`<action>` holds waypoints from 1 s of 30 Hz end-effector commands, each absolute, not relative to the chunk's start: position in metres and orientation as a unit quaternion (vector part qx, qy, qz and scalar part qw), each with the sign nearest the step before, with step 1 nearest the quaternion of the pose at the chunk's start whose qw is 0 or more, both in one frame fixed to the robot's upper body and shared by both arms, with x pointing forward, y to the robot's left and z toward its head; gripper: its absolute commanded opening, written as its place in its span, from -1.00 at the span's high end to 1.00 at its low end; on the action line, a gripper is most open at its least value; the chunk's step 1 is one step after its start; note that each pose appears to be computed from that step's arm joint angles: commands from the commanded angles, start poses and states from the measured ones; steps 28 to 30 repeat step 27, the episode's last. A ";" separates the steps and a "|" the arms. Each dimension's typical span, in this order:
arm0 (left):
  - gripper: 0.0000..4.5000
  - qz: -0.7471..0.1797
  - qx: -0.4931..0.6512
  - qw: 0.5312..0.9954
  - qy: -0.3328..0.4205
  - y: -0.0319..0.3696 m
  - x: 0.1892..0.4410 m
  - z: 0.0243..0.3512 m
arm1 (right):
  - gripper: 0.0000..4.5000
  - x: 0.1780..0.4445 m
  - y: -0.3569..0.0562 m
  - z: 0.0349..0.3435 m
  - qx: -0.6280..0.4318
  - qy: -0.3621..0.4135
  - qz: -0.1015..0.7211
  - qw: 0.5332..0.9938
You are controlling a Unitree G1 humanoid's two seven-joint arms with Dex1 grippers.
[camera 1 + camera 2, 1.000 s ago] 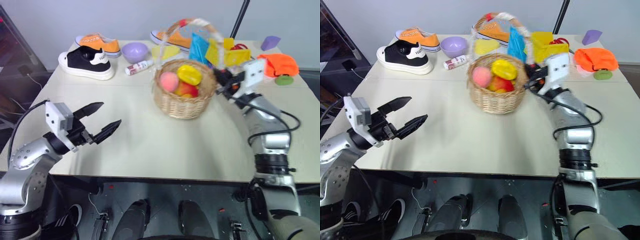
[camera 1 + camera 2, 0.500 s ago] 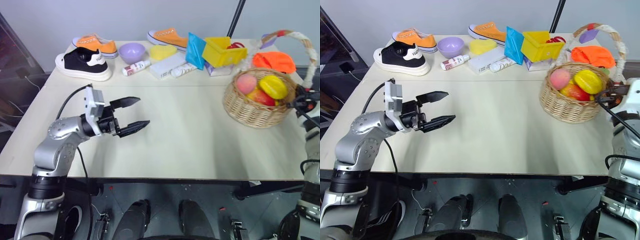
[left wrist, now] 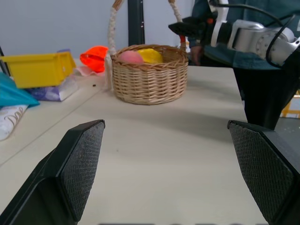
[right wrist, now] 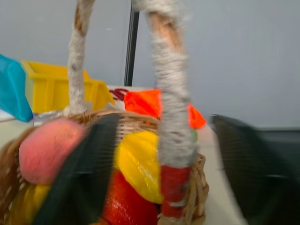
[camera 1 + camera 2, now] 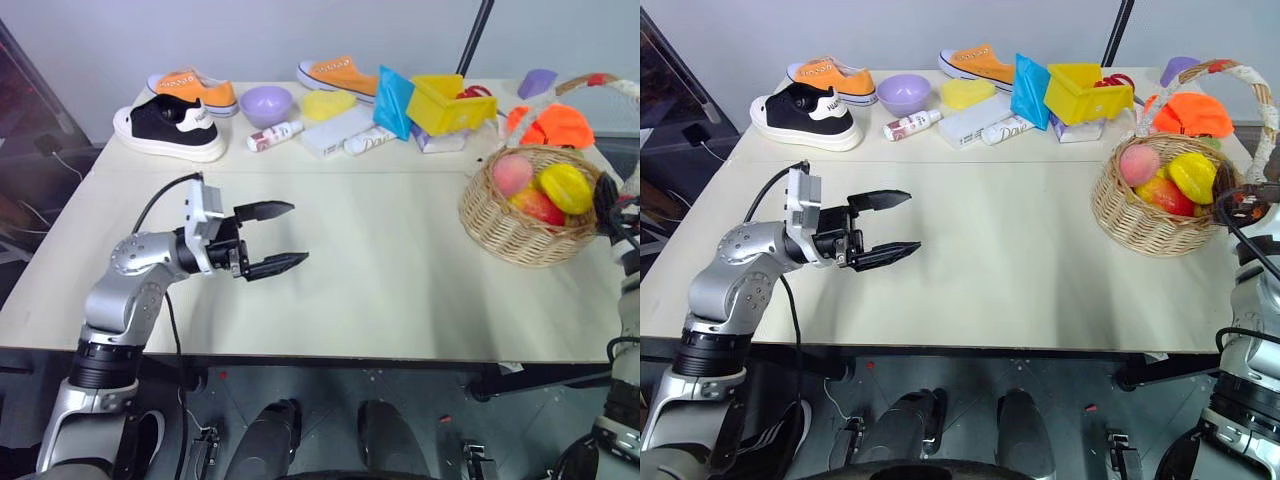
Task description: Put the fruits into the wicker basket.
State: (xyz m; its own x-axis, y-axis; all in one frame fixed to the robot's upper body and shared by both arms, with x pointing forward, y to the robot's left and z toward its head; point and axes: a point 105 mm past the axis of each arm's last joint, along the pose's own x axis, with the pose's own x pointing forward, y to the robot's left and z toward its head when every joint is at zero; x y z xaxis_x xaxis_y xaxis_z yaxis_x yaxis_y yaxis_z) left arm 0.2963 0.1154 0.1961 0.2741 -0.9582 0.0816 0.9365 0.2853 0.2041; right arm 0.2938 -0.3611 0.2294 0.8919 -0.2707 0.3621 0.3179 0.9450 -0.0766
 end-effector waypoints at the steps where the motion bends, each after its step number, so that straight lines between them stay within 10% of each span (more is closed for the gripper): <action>1: -1.00 -0.563 0.076 0.816 -0.111 0.130 0.300 0.201 | -0.97 0.275 -0.330 0.237 -0.061 -0.228 -0.147 0.961; 7: -1.00 -0.499 0.070 0.857 -0.107 0.148 0.304 0.193 | -0.97 0.264 -0.273 0.218 -0.072 -0.248 -0.122 0.958; 18: -1.00 -0.182 0.064 0.974 -0.117 0.243 0.339 0.181 | -0.97 0.301 -0.138 0.161 -0.091 -0.114 0.361 0.921; 30: -1.00 -0.046 0.059 0.992 -0.099 0.289 0.325 0.164 | -0.97 0.314 -0.130 0.143 -0.101 -0.075 0.431 0.894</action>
